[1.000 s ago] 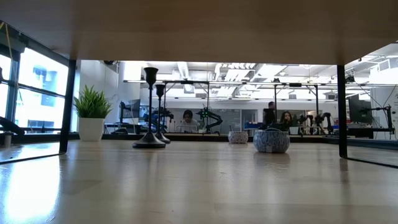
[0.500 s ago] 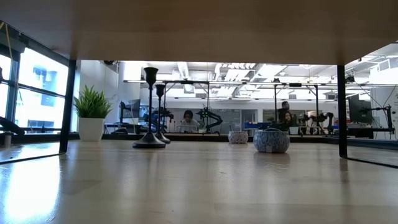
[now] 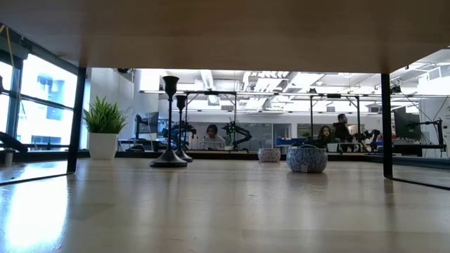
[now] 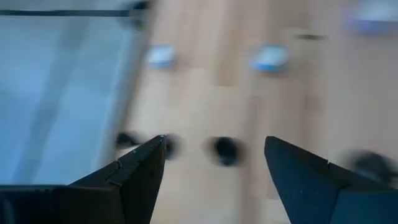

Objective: Pick & Place candle stick holders
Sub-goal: Put the top black candle holder on the shelf

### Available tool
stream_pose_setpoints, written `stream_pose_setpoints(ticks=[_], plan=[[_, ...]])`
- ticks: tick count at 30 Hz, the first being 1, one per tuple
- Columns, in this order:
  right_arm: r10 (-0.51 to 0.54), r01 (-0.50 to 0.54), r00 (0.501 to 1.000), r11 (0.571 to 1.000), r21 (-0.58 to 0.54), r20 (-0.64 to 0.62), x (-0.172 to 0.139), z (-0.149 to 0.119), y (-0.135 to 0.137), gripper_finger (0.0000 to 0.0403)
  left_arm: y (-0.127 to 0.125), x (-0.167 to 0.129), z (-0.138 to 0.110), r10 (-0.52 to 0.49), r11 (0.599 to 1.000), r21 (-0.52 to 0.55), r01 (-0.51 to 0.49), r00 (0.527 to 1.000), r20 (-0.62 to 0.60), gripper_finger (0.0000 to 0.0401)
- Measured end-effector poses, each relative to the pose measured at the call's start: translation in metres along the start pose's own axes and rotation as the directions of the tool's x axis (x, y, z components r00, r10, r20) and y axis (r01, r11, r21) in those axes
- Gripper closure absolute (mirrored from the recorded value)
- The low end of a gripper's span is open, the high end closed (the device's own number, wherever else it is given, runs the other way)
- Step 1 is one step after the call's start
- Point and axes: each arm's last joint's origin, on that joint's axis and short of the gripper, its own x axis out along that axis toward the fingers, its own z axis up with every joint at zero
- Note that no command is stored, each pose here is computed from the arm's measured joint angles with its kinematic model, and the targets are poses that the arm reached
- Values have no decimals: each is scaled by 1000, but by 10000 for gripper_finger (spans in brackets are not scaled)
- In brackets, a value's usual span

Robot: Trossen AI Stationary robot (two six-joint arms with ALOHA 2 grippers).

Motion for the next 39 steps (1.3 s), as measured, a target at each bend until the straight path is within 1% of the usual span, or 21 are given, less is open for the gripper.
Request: stream_pose_setpoints(ticks=[2, 3, 4, 8, 10, 12, 14, 16, 18, 21, 23, 25, 27, 29, 31, 33, 35, 39], plan=[[7, -7, 1000, 999, -46, 14, -7, 3, -4, 45, 7, -8, -1, 152, 988, -41, -151, 988, 29, 132], [9, -8, 1000, 998, -69, 19, -10, 5, -6, 45, 10, -13, -2, 209, 976, -65, -206, 977, 42, 132], [12, -10, 1000, 996, -92, 21, -13, 6, -9, 45, 12, -16, -3, 243, 967, -88, -238, 969, 51, 132], [10, -5, 1000, 987, -159, 29, -24, 9, -18, 45, 14, -17, -3, 294, 954, -85, -289, 954, 55, 132], [8, -4, 1000, 984, -180, 22, -29, 10, -22, 45, 18, -15, -2, 353, 934, -75, -349, 935, 43, 132], [6, -5, 1000, 981, -196, 4, -33, 10, -27, 45, 24, -12, -1, 401, 913, -89, -397, 916, 26, 132], [-3, 1, 1000, 979, -206, -9, -36, 10, -31, 45, 30, -6, 0, 375, 921, -113, -372, 927, 6, 132], [-6, -1, 1000, 976, -216, -31, -39, 10, -35, 45, 37, 2, 5, 292, 946, -152, -286, 956, 19, 132], [-8, -7, 998, 972, -235, -60, -41, 9, -38, 45, 45, 8, 12, 193, 965, -193, -178, 979, 63, 132], [-1, -24, 995, 966, -258, -98, -46, 7, -42, 45, 59, 14, 20, 101, 966, -253, -59, 982, 157, 132], [-7, -24, 994, 960, -278, -108, -48, 5, -43, 45, 70, 19, 24, 105, 956, -289, -46, 976, 192, 132], [-16, -20, 994, 949, -314, -112, -51, 2, -44, 45, 81, 25, 25, 131, 933, -354, -59, 974, 184, 132], [-30, -5, 995, 943, -334, -100, -52, 0, -45, 45, 94, 33, 24, 162, 893, -442, -80, 975, 151, 132], [-50, 20, 996, 937, -350, -79, -53, -1, -46, 45, 107, 43, 20, 180, 831, -548, -99, 979, 96, 132], [-74, 45, 995, 929, -367, -63, -54, -1, -48, 45, 119, 55, 16, 171, 765, -635, -109, 984, 38, 132], [-104, 81, 994, 920, -383, -39, -55, -1, -51, 45, 128, 67, 10, 140, 722, -681, -126, 990, -35, 132], [-143, 133, 990, 907, -399, 5, -56, -1, -54, 45, 135, 80, 5, 104, 694, -704, -148, 989, -106, 132], [-196, 218, 976, 885, -412, 96, -56, 1, -57, 45, 145, 108, -2, 55, 676, -707, -209, 971, -235, 132]])
